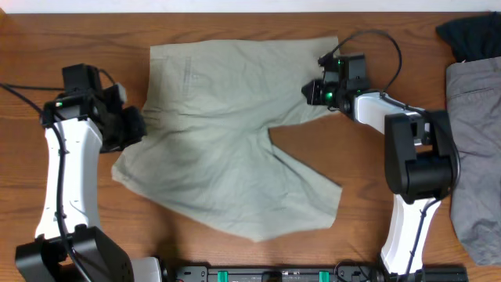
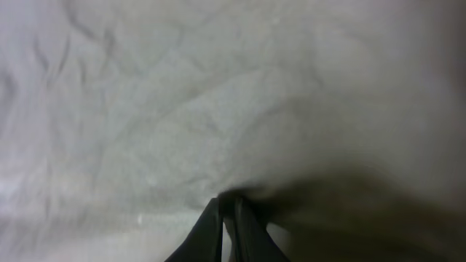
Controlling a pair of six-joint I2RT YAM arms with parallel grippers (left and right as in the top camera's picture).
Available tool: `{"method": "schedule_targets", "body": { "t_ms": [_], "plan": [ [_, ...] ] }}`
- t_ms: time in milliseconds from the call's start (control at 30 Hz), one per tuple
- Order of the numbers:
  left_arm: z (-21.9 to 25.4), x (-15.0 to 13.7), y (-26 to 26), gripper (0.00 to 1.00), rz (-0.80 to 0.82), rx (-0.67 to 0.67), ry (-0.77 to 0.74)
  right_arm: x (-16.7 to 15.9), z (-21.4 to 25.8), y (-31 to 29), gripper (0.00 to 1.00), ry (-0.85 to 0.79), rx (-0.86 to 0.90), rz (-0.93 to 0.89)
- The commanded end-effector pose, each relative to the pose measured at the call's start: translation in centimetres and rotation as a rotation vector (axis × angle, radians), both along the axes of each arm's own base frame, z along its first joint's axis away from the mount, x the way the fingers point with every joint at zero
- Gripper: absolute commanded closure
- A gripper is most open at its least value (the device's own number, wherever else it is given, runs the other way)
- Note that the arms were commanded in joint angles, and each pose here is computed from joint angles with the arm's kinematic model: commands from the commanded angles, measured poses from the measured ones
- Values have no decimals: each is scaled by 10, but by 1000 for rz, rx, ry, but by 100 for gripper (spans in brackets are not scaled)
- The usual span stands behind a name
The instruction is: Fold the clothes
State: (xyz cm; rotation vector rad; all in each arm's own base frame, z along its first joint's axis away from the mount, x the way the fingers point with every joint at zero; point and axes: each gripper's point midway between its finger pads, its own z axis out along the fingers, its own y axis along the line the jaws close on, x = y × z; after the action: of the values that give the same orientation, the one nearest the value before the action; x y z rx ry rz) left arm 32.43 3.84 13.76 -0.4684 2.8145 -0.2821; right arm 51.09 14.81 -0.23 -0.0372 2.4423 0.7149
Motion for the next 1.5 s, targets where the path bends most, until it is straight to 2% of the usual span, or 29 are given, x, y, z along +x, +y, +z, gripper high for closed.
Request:
{"method": "schedule_targets", "body": {
  "t_ms": [0, 100, 133, 200, 300, 400, 500, 567, 733, 900, 1000, 1167, 1300, 1333, 1467],
  "plan": [
    [10, 10, -28, 86, -92, -64, -67, 4, -79, -60, 92, 113, -159, -244],
    [13, 18, -43, 83, -141, -62, -101, 37, -73, -61, 92, 52, -102, -250],
    [14, 21, -49, 77, -158, -61, -112, 48, -71, -59, 92, 36, -82, -241],
    [16, 26, -59, 73, -190, -58, -135, 69, -65, -50, 94, 2, -31, -206],
    [18, 31, -72, 60, -231, -55, -161, 94, -44, -32, 96, -74, 29, -111],
    [18, 30, -78, 52, -249, -49, -161, 105, -4, -19, 60, -157, 93, -14],
    [18, 29, -78, 50, -248, -51, -153, 108, 46, -23, 43, -219, 152, 27],
    [17, 28, -78, 50, -247, -51, -151, 105, 80, -37, 38, -227, 161, 20],
    [16, 25, -78, 50, -248, -54, -135, 72, 169, -72, 32, -250, 92, 40],
    [12, 15, -79, 50, -249, -60, -94, 14, 249, -91, 30, -241, 40, 35],
    [10, 6, -79, 50, -248, -66, -56, -23, 272, -101, 28, -179, 2, -16],
    [6, -7, -79, 50, -246, -74, 3, -77, 261, -115, 23, 25, -111, -119],
    [5, -9, -79, 50, -260, -72, 8, -113, 219, -118, 22, 253, -195, -171],
    [5, -10, -80, 50, -263, -72, 10, -129, 196, -120, 22, 357, -219, -195],
    [4, -15, -80, 50, -269, -73, 31, -161, 149, -123, 20, 522, -221, -207]
  ]
}}
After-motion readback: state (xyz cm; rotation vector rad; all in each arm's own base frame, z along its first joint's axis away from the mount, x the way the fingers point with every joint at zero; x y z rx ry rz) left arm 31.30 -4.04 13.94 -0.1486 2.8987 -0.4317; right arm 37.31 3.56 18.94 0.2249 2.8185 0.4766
